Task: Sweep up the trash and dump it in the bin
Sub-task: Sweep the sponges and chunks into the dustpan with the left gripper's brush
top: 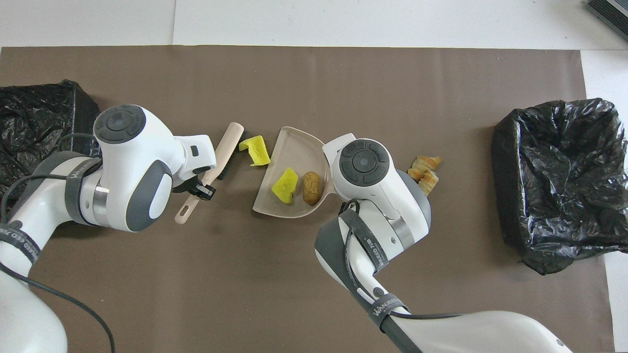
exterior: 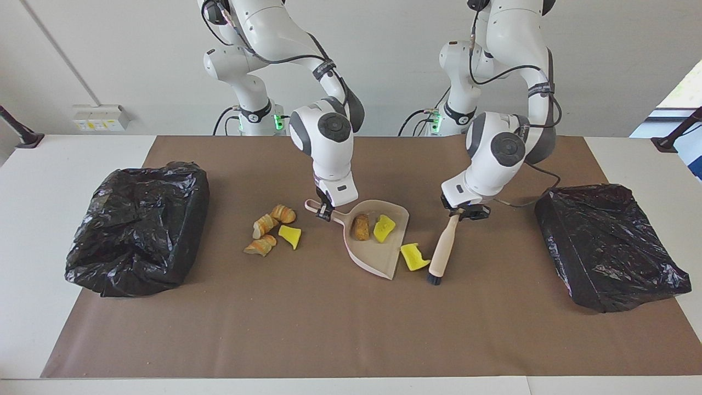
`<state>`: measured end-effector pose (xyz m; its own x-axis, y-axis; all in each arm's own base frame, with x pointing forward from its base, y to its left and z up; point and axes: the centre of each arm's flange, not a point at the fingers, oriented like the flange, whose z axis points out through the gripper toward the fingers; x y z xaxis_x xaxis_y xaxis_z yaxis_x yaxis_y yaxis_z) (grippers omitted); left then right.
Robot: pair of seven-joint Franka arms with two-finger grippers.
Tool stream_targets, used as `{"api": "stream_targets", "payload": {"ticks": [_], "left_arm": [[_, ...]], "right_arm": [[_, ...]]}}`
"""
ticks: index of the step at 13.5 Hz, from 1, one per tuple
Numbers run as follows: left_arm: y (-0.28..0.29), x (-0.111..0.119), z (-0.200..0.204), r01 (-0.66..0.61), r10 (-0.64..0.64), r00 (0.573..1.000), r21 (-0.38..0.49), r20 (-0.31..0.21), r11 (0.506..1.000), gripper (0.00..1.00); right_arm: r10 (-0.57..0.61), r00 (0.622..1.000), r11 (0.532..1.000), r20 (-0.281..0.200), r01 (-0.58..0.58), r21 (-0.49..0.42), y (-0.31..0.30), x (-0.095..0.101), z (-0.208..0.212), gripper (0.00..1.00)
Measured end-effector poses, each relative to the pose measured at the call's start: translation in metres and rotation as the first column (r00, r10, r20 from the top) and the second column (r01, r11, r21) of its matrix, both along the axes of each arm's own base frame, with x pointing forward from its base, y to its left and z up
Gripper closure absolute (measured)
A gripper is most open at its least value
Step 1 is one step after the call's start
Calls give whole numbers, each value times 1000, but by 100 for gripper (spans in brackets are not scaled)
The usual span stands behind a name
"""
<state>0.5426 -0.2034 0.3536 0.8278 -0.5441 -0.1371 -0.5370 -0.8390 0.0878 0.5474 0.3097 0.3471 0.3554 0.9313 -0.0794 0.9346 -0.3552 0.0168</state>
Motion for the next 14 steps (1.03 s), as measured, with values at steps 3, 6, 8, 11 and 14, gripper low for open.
{"api": "stream_targets", "payload": {"ticks": [3, 6, 8, 11, 14], "left_arm": [[-44, -29, 2, 21, -21, 1000, -25, -19, 999, 74], [-59, -37, 3, -15, 14, 1000, -32, -27, 999, 74], [-60, -36, 6, -40, 39, 999, -34, -23, 999, 74], [-38, -22, 26, -93, 93, 996, -46, 0, 995, 74], [9, -11, 42, -171, 171, 985, -40, -19, 984, 74]], "right_arm": [[-1, 1000, 1000, 0, 1, 0, 0, 0, 0, 69], [-4, 1000, 1000, 0, 4, 0, 0, 0, 0, 69], [-8, 1000, 1000, 1, 8, 0, 0, -1, 0, 69], [-10, 1000, 1000, 0, 10, 0, 0, -1, 0, 69], [-18, 1000, 1000, 2, 18, 1, -1, 0, 2, 69]]}}
